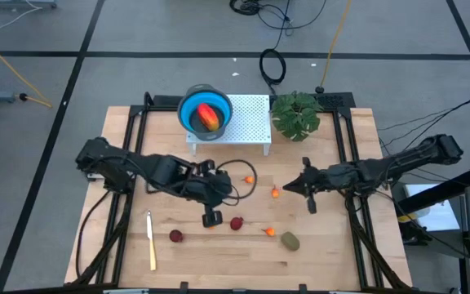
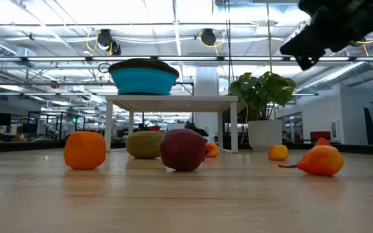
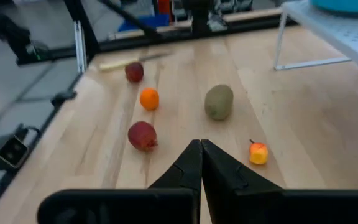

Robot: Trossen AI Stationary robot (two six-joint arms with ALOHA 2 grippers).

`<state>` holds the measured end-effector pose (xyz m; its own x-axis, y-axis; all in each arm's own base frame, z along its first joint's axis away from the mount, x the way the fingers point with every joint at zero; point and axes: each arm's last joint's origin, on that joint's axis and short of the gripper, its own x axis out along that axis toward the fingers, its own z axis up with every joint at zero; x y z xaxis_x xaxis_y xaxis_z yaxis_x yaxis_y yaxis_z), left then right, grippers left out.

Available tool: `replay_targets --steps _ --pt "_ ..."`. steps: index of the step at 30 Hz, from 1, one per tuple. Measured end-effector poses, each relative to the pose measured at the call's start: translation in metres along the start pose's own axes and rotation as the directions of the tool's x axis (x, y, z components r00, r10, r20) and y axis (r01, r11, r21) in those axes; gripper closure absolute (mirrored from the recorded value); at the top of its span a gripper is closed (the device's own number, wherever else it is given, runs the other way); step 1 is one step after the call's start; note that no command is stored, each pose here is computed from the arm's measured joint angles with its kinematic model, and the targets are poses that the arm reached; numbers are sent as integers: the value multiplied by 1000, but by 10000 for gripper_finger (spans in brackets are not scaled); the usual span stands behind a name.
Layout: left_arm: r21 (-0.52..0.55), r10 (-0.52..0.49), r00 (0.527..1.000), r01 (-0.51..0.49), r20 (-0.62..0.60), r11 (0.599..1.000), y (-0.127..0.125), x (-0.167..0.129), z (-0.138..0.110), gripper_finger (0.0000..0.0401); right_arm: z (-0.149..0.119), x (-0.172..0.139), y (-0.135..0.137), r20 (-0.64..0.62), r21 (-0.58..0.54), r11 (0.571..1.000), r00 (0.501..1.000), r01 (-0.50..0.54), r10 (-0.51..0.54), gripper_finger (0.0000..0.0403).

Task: Pick & Place Fruit
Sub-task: Put the kiwi in the blue strainer bowl on the shelf

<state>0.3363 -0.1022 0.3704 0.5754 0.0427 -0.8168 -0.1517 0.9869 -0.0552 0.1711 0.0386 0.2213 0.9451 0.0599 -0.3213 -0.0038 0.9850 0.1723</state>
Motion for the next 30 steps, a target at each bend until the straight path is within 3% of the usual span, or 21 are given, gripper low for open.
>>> replay_targets --steps 6,12,17,30 --pt "52 9 996 -4 -84 999 -1 31 1 398 -18 -23 -9 88 31 999 996 -22 19 403" --pt "54 70 977 -60 -203 997 12 58 -2 364 -28 -37 -14 171 60 997 985 -43 32 403" --pt "81 127 944 -107 -303 991 24 80 -5 309 -34 -44 -17 217 90 994 975 -60 39 403" --pt "201 189 899 -116 -395 973 29 124 -12 123 -43 -45 -19 226 120 990 973 -75 46 403"
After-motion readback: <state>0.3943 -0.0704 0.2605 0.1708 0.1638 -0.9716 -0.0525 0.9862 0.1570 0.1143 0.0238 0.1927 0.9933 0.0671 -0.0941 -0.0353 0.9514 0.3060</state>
